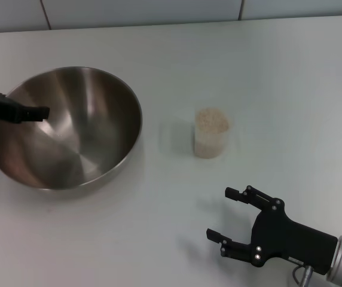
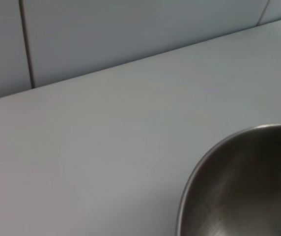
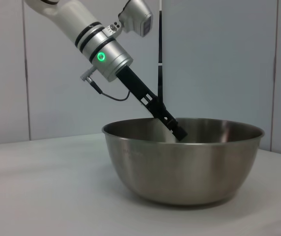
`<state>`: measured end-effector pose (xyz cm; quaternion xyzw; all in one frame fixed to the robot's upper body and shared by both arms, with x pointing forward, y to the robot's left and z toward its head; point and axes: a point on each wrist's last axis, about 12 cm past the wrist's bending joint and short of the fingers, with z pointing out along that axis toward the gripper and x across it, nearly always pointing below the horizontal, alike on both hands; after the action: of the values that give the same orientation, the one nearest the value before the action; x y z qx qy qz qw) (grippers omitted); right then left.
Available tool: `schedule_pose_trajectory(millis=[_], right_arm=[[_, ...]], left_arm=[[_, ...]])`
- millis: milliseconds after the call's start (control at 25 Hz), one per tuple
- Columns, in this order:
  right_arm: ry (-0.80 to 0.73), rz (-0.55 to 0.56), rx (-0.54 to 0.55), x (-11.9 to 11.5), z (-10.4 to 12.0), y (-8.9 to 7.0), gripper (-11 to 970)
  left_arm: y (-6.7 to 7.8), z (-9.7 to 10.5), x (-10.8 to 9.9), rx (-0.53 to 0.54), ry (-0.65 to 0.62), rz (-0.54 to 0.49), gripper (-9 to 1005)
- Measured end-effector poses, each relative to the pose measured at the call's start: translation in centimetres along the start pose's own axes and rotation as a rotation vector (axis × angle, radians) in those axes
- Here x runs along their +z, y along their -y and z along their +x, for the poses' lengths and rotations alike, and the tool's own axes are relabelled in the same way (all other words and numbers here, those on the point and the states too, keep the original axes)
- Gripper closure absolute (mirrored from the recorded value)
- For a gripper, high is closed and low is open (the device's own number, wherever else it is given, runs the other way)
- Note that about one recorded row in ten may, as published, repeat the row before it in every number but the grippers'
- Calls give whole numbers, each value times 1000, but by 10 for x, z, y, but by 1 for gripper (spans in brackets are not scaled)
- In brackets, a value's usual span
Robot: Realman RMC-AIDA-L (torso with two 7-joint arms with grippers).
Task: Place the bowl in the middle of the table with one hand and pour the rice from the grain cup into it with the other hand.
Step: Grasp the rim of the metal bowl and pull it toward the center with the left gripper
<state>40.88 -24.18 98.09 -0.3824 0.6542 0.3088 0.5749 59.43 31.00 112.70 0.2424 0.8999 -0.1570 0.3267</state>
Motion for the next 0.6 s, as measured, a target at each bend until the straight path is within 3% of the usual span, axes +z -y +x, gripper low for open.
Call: schedule_pose_trajectory(millis=[200,600], right_arm=[[-4,2,1,0,1,0,153],[-3,1,-1,0,0,0,155]], left_arm=[[3,-3,1,8,2,10,292],[4,-5,3,12,-1,17,742]])
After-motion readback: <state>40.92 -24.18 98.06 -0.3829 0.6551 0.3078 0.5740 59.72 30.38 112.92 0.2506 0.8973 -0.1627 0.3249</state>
